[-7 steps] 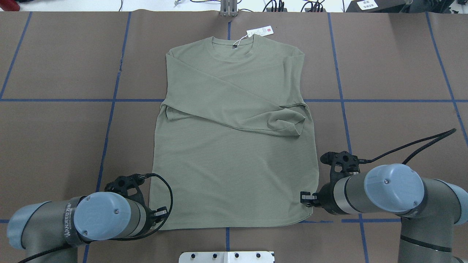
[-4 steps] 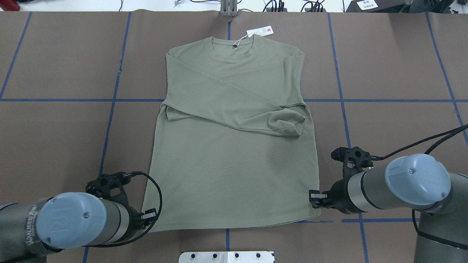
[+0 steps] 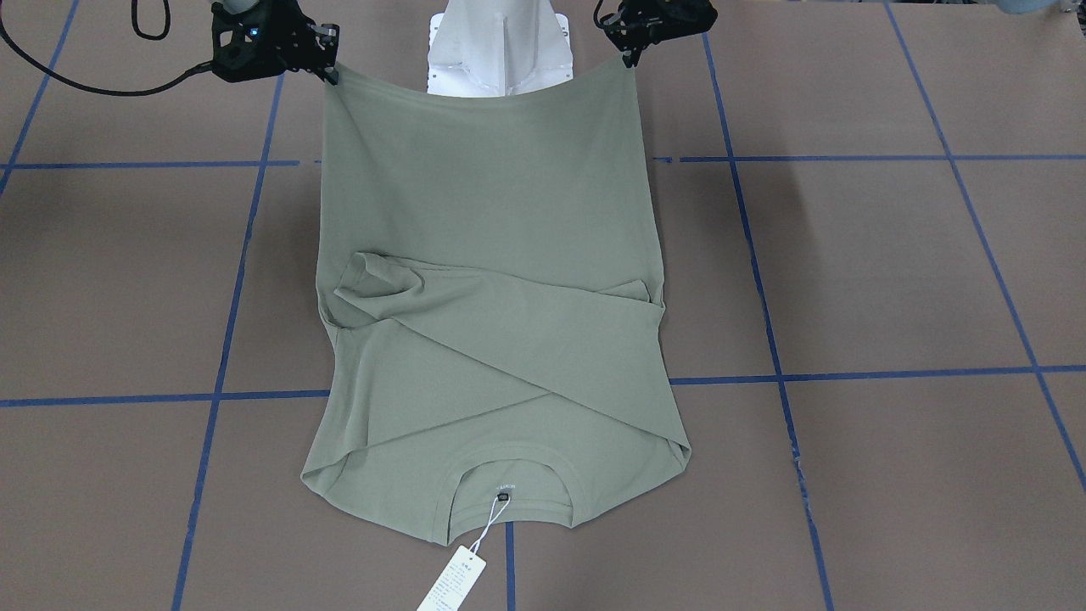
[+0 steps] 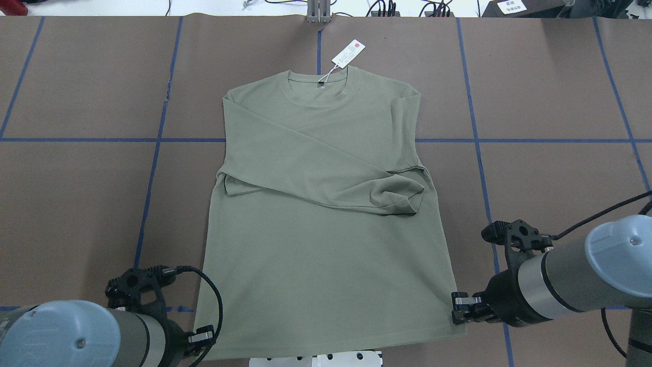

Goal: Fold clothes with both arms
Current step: 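Lift the hem with both grippers and fold it toward the collar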

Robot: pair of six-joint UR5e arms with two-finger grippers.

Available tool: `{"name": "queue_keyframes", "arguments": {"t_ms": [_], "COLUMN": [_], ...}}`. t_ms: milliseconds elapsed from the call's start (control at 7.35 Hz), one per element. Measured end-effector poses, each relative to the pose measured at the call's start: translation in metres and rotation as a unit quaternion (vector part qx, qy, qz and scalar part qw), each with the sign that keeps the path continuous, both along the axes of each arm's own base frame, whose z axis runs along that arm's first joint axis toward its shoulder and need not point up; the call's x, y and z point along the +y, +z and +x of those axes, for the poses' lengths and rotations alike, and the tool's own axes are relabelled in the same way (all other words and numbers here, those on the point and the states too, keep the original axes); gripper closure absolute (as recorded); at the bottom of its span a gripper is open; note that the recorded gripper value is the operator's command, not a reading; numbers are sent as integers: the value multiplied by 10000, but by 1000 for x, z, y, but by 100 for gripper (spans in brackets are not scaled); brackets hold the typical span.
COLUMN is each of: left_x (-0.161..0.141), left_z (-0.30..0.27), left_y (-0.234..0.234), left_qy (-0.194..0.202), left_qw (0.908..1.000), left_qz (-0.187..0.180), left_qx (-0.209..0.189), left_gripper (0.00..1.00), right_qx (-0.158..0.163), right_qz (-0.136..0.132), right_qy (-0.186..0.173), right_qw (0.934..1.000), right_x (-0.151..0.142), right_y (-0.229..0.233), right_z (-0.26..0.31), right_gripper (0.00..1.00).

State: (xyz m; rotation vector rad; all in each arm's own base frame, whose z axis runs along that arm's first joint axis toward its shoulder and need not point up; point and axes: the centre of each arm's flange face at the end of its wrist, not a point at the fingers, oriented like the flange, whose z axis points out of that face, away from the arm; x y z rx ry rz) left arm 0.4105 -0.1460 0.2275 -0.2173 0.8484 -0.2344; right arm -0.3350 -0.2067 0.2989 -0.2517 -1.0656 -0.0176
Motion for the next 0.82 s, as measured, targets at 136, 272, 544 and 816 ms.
{"name": "queue_keyframes", "arguments": {"t_ms": [136,272,544,816], "left_x": [10,14,-8,-80], "left_z": [-10,-15,-4,-5], "left_y": [-8,-14,-13,-4], "left_qy": [80,123,67,-215], "left_qw": [9999,9999,9998,9973], "left_qz": [-61,-73,171,662], "left_qx": [8,30,-36,-226], "left_gripper": [100,100,100,100], "right_qx": [-72,-82,-29,7], "right_qz": [-14,-12,112,398], "right_qy": [-87,-51,383,818], "right_qw": [9999,10000,9992,9959], "right_x": [8,6,-38,-98], "right_y": [-7,-8,2,12], "right_z": [12,16,12,9], "right_gripper": [100,100,100,100]}}
